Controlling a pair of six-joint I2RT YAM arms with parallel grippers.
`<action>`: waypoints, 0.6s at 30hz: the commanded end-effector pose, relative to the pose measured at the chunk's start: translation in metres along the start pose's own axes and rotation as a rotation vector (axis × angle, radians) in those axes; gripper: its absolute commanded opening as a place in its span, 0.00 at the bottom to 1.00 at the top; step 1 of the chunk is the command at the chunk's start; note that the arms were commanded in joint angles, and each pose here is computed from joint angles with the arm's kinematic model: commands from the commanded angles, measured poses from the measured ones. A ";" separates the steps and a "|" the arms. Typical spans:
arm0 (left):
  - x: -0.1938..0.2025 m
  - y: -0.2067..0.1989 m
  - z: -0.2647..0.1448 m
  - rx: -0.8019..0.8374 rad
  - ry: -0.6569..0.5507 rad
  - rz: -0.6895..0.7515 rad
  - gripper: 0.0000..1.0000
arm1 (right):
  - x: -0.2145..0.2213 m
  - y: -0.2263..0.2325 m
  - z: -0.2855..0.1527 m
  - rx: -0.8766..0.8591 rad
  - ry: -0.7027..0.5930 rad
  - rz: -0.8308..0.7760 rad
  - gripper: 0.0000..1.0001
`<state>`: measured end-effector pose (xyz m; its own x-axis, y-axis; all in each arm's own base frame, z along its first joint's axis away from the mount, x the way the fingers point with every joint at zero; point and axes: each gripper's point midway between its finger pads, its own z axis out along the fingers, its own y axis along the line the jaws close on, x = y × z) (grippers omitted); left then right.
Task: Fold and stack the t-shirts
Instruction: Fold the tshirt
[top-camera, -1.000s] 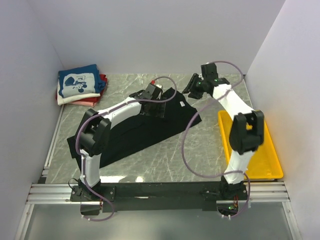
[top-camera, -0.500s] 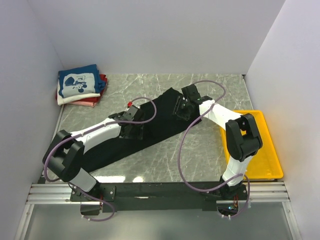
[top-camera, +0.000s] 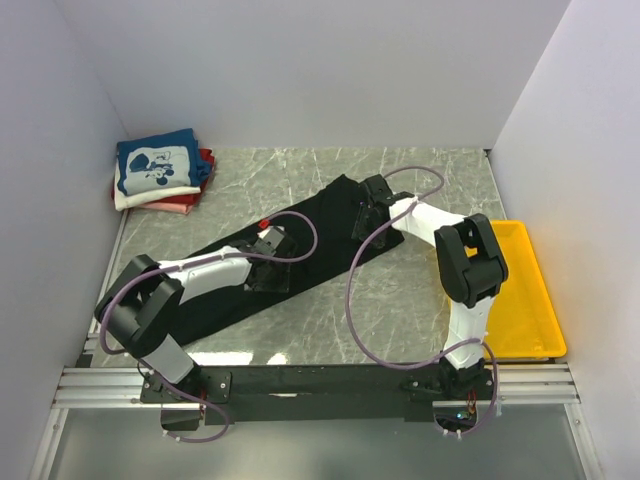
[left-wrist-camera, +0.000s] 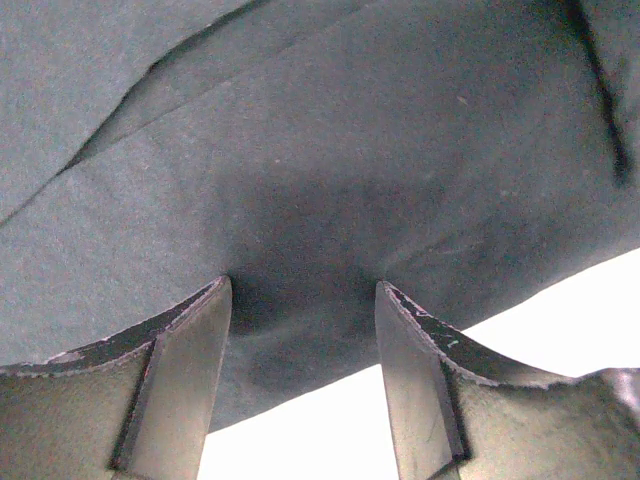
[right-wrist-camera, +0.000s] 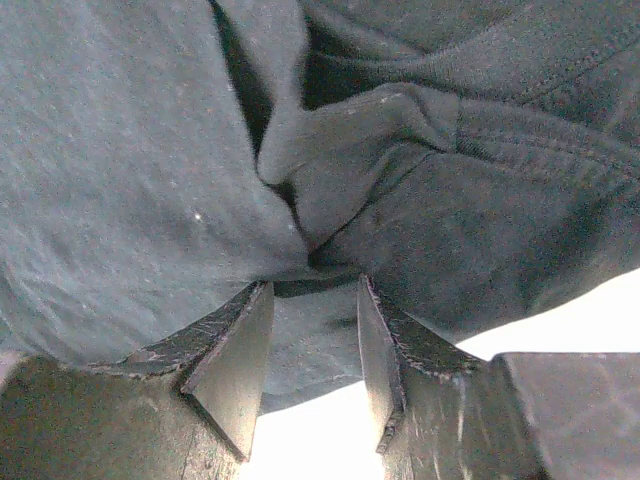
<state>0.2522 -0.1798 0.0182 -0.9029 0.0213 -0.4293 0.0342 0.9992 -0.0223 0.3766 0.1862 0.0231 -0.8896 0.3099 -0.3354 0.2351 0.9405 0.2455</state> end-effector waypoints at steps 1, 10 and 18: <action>0.000 -0.029 0.002 0.077 -0.001 -0.008 0.64 | -0.022 -0.014 -0.001 0.089 -0.048 -0.028 0.46; 0.012 -0.097 0.001 0.313 0.089 -0.023 0.63 | -0.067 -0.046 0.020 0.157 -0.007 0.012 0.46; 0.015 -0.199 -0.017 0.531 0.140 -0.082 0.64 | -0.127 -0.048 0.032 0.172 -0.019 0.018 0.45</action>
<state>0.2514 -0.3254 0.0306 -0.9179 0.0087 -0.3967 0.1619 0.9209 -0.3545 0.4833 0.1171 0.0233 -0.8621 0.3548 -0.3619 0.3266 0.9350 0.1384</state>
